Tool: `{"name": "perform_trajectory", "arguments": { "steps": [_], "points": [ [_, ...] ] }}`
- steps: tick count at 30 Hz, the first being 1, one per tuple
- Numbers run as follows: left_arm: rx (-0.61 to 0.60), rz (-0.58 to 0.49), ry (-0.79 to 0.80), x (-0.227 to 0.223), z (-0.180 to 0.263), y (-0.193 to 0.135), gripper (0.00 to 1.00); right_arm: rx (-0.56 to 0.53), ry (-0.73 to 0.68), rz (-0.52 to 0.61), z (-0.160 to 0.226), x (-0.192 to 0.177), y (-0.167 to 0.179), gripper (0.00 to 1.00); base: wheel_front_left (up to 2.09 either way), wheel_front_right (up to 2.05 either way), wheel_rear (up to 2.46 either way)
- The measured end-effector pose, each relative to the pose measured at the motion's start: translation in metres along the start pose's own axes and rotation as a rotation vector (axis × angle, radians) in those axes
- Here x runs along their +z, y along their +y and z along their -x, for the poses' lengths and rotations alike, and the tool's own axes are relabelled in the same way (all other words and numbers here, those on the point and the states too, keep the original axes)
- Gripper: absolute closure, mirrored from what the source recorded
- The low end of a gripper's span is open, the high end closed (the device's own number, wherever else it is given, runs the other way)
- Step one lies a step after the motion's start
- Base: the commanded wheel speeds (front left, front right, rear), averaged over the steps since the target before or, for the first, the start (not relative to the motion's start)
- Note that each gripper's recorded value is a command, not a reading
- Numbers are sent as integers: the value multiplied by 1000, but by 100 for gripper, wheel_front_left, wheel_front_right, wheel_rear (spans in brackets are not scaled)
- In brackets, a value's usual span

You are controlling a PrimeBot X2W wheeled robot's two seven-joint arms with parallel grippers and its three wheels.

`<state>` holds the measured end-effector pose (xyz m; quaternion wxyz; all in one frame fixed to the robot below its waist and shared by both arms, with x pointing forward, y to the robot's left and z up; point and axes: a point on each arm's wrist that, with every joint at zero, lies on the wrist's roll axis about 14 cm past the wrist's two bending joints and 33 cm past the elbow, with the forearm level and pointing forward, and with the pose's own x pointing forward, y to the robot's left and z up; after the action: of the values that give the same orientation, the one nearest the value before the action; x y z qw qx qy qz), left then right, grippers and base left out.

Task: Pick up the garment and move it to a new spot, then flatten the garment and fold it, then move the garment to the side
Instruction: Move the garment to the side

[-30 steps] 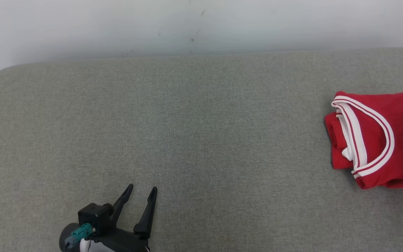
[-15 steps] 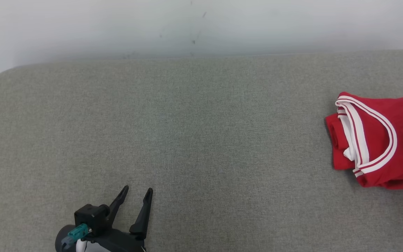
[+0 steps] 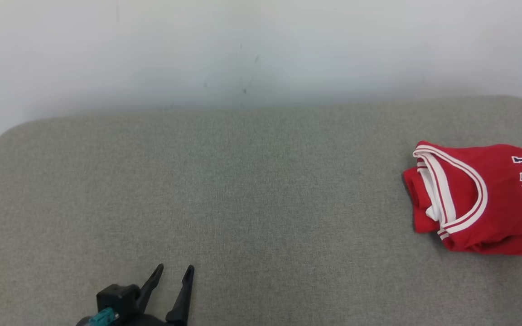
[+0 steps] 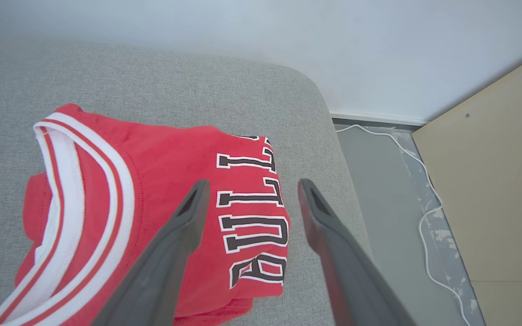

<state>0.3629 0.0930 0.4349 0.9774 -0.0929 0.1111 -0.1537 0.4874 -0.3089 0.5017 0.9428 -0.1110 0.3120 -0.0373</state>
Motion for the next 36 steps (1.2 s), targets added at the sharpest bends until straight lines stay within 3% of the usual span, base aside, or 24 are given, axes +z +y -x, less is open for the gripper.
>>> {"name": "perform_trajectory", "arguments": {
  "steps": [10, 21, 28, 36],
  "points": [
    [95, -32, -19, 2, 32, 27, 0, 172, -351, -148, 44, 16, 48, 0, 0, 0, 0],
    [124, -49, -75, 15, 46, 32, 0, 205, -612, -324, 96, 9, 58, 0, 0, 0, 0],
    [142, -72, -123, 31, 51, 37, 0, 253, -601, -336, 111, -18, 83, 0, 0, 0, 0],
    [194, -71, -133, 31, 66, 53, 0, 268, -611, -370, 127, -34, 88, 0, 0, 0, 0]
  ]
}}
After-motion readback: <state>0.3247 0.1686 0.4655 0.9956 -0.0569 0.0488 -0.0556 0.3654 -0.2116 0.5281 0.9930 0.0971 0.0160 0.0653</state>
